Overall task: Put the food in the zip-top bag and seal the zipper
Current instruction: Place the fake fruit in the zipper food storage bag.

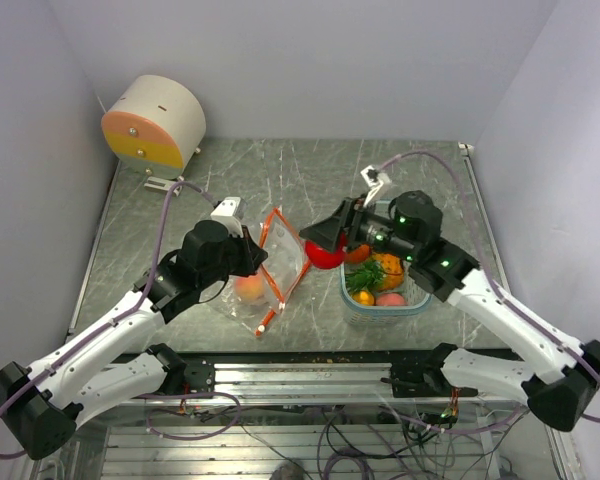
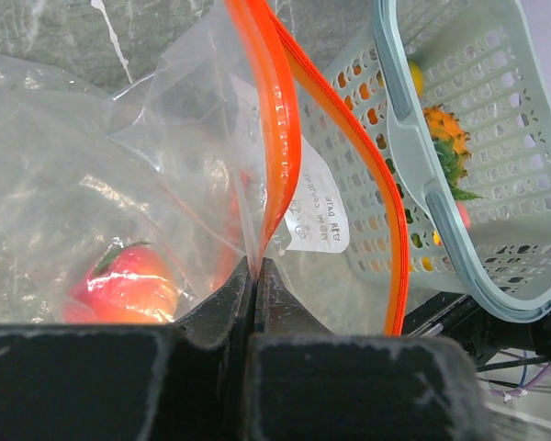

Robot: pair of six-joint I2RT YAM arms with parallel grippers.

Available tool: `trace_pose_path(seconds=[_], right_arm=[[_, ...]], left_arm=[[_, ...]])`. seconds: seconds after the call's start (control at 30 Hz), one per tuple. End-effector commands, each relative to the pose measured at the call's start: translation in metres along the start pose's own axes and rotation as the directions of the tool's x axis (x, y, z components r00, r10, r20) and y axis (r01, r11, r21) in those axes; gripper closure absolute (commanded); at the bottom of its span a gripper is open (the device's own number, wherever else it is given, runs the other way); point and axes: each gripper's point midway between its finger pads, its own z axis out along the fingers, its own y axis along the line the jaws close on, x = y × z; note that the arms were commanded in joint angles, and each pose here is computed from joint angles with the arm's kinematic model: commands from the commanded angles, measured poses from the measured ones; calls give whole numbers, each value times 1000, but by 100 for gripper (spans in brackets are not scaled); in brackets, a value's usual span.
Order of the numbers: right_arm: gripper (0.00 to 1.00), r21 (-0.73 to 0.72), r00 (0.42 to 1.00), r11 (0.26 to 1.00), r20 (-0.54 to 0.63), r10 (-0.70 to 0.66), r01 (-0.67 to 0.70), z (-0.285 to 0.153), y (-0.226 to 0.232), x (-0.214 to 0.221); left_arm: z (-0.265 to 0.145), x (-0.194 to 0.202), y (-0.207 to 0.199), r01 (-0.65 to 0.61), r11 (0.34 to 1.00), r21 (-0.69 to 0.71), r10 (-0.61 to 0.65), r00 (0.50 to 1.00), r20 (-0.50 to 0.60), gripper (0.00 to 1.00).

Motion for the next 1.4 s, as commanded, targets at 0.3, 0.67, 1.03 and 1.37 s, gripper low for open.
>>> trace_pose_path(seconds=[0.3, 0.67, 1.03, 1.37], right_arm=[[91, -92, 988, 994, 138, 69, -57, 82, 9, 28], [72, 286, 980, 958, 194, -33, -24, 101, -47, 48], [0, 364, 968, 930, 209, -142, 58, 82, -40, 31], [0, 426, 962, 903, 220, -164, 57, 21, -29, -3]], left_arm=[[-5, -16, -15, 16, 998, 57, -18, 999, 41, 93], [-21, -30, -50, 73, 974, 217, -86, 995, 53, 93], [-17, -22, -45, 94, 974, 205, -105, 994, 42, 93], [-4, -14, -40, 108, 976, 189, -116, 993, 28, 93]])
